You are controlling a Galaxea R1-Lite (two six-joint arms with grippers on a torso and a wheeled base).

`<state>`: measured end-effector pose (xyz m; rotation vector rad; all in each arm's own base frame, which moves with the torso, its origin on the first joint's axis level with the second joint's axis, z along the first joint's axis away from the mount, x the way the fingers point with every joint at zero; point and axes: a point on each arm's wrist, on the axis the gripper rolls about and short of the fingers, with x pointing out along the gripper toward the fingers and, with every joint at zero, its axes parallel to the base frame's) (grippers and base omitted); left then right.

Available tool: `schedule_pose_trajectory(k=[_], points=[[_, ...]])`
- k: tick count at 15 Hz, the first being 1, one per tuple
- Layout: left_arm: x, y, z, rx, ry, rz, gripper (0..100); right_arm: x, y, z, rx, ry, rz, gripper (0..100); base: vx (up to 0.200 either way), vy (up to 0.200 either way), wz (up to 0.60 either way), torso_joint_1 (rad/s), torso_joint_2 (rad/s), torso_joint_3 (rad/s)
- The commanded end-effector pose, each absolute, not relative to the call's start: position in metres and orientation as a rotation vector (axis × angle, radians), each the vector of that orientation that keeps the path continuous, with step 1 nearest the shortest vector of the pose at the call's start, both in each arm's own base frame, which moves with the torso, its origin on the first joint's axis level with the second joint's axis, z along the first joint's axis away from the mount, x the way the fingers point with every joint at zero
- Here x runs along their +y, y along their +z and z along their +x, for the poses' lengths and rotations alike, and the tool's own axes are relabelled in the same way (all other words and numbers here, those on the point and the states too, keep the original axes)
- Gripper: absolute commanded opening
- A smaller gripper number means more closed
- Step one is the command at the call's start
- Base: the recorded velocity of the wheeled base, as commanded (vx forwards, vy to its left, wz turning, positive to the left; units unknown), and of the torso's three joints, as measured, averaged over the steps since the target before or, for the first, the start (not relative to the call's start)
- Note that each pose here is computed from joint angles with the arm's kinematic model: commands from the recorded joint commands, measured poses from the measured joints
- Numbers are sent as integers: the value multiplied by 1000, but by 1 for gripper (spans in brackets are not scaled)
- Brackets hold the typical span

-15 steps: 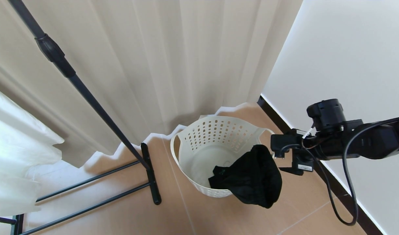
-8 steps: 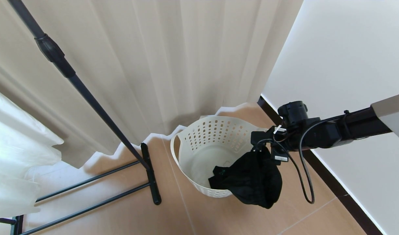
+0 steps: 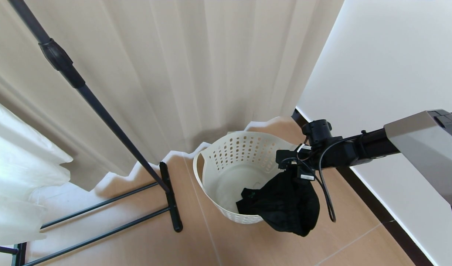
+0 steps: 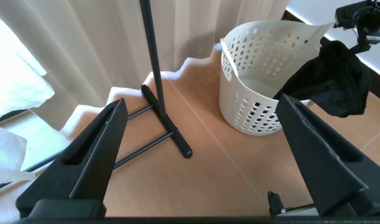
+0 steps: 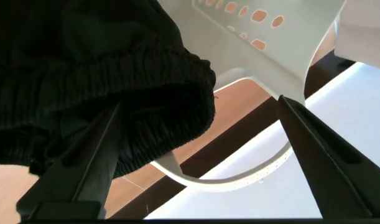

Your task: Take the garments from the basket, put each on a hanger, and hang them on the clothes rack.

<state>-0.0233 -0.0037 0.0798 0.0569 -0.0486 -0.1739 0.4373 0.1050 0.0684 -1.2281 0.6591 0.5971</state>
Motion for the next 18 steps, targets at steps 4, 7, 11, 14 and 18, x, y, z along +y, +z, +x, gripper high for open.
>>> schedule_pose_trajectory(k=[4,7,11,14,18], points=[[-4,80,-23,-48,-174,57,100,101,53,455,676,562,-1233,100,0,0,0,0,0,0],[-4,80,-23,-48,-174,57,100,99,52,465,662,543,-1227,100,0,0,0,0,0,0],[-4,80,-23,-48,-174,57,100,100,50,470,652,537,-1226,100,0,0,0,0,0,0],[-4,80,-23,-48,-174,57,100,100,49,471,651,536,-1224,0,0,0,0,0,0,0],[-4,80,-23,-48,-174,57,100,101,51,469,650,540,-1223,0,0,0,0,0,0,0]])
